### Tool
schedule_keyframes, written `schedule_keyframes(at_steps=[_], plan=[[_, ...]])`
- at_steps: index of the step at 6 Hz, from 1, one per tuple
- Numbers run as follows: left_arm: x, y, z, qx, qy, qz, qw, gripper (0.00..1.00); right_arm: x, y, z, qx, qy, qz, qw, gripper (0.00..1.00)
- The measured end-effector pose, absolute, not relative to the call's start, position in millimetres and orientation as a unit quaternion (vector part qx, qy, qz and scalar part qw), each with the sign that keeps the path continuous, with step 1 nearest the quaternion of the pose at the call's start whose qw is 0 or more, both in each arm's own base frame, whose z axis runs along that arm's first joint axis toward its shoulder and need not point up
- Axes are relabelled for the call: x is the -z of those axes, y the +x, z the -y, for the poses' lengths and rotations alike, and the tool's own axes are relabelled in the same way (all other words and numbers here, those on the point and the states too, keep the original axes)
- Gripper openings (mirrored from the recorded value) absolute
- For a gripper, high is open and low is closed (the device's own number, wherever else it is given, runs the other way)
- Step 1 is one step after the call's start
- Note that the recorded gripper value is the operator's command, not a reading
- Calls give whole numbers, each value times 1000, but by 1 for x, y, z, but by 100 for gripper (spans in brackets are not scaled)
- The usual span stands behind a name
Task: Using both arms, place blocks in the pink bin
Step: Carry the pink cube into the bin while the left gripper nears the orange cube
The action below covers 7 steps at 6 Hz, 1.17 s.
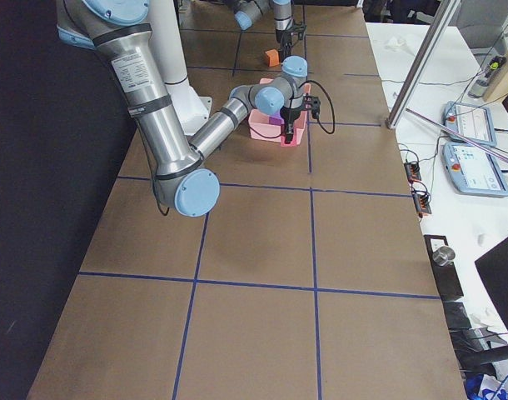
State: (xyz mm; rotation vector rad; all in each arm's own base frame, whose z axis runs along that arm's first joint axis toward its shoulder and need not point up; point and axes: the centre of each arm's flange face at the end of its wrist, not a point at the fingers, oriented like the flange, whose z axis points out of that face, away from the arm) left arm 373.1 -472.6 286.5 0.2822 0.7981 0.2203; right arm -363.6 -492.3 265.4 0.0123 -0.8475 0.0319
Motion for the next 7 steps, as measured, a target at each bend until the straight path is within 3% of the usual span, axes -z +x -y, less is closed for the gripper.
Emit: schedule_keyframes(at_steps=[1, 2, 3, 5, 7], plan=[[-316, 341, 479, -139, 137, -378, 905, 100, -231, -382, 487, -50, -12, 422, 905, 33], [-348, 313, 480, -159, 135, -377, 902, 100, -203, -411, 471, -86, -30, 428, 899, 45], [-383, 290, 472, -168, 137, -383, 898, 100, -186, -449, 445, -116, -39, 422, 898, 99], [-432, 265, 451, -160, 133, -388, 898, 100, -188, -494, 402, -137, -41, 388, 910, 100], [-455, 260, 445, -49, 76, -391, 916, 100, -189, -483, 391, -106, -30, 373, 921, 100]])
